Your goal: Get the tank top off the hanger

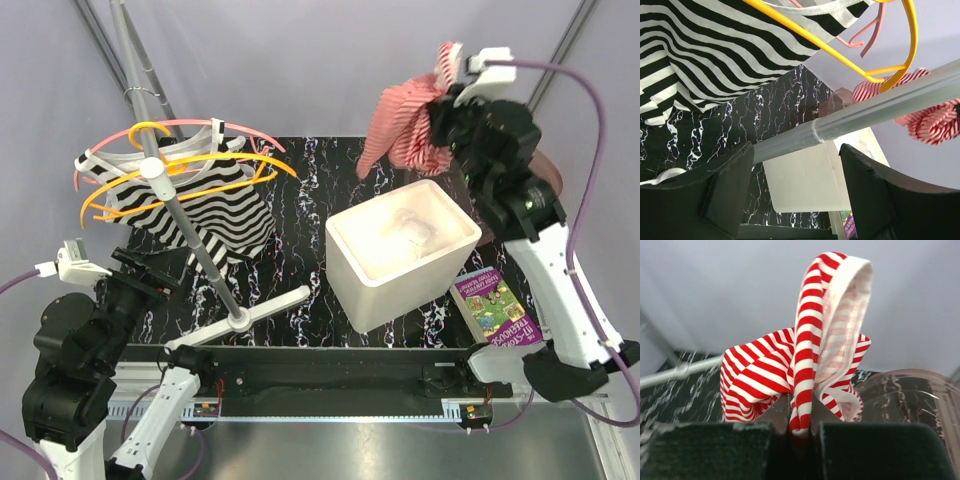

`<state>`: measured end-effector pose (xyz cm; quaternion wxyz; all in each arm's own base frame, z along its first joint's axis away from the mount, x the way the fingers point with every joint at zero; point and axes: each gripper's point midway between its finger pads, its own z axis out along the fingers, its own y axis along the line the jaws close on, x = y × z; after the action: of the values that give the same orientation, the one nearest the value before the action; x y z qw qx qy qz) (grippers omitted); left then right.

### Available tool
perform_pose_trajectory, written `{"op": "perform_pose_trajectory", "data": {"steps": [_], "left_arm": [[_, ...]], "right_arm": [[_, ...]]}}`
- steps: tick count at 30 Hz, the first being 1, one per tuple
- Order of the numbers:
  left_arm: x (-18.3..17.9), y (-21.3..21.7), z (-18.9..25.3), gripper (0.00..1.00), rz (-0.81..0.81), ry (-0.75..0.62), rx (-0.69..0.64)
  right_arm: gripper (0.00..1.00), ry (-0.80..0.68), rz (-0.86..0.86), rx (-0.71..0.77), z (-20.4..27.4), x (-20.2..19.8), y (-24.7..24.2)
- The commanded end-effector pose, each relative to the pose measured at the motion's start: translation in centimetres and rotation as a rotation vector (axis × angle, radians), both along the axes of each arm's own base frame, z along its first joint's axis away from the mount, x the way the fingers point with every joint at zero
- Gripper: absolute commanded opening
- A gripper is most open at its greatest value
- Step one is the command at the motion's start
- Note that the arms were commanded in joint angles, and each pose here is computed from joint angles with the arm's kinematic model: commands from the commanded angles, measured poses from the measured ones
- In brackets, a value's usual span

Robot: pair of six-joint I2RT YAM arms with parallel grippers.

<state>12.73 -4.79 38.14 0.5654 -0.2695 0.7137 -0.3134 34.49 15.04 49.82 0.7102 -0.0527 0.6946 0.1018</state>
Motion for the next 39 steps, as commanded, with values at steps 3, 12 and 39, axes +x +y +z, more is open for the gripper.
{"op": "perform_pose_trajectory", "data": {"steps": [3,12,39], "left_arm": [[0.1,-0.8,1.8,0.73,-0.041,-0.054,-0.026],[-1.2,0.4,3.7,0.73,-0.014,-0.107,0.046],[-2.1,0.6,-0.6,0.72,0.017,-0.016,-0.041]], "right_arm": [[0.0,-0.017,-0.27,0.21,1.4,7.8,-8.8],[0.0,0.174,-0.653,0.224,-10.1,13.8,-21.6],[0.96,0.21,0.349,0.167,-3.3,10.0,1.8]]}}
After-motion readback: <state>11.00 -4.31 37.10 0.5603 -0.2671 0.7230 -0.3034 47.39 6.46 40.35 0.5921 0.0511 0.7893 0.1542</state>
